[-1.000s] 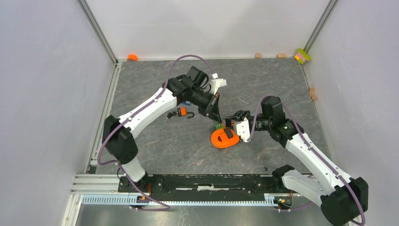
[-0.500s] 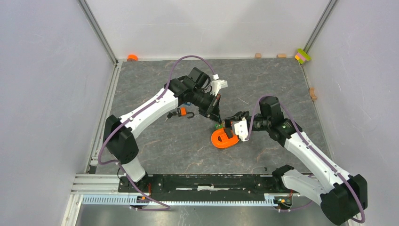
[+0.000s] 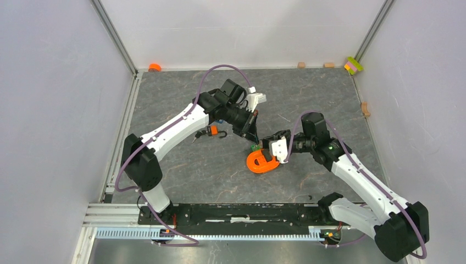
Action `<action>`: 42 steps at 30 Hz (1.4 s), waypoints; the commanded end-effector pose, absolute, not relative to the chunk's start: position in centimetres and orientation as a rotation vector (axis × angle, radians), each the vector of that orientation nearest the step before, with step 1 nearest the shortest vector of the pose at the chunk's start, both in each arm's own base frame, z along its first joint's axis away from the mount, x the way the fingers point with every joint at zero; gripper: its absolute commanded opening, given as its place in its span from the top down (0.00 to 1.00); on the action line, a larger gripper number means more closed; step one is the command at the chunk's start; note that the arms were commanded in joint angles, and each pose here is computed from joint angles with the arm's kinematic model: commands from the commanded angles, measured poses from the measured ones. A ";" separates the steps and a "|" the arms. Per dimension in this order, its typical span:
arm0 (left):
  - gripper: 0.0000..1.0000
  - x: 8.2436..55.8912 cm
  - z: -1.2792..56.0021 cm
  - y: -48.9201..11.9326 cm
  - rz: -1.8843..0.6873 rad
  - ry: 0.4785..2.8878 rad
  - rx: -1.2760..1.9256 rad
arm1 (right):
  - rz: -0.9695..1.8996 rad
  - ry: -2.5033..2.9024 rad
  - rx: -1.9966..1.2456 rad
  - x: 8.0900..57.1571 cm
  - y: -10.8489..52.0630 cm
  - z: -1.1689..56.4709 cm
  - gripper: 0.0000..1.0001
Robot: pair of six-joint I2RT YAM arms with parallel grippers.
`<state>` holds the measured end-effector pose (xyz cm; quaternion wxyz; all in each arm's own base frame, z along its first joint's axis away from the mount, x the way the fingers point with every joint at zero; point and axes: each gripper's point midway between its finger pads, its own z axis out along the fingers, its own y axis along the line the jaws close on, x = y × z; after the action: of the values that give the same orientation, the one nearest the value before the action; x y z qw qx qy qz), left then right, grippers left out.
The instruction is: Unlock with the key
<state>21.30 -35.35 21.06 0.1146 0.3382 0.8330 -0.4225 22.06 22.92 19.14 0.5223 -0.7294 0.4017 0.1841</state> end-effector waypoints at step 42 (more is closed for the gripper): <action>0.58 22.6 24.1 -34.6 -1.170 2.248 0.930 | 0.419 0.914 -1.682 22.8 24.2 21.3 1.00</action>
<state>22.31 -34.95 22.50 0.1841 0.3322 0.8248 -0.4189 22.40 23.71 19.22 0.5263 -0.7099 0.4239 0.1982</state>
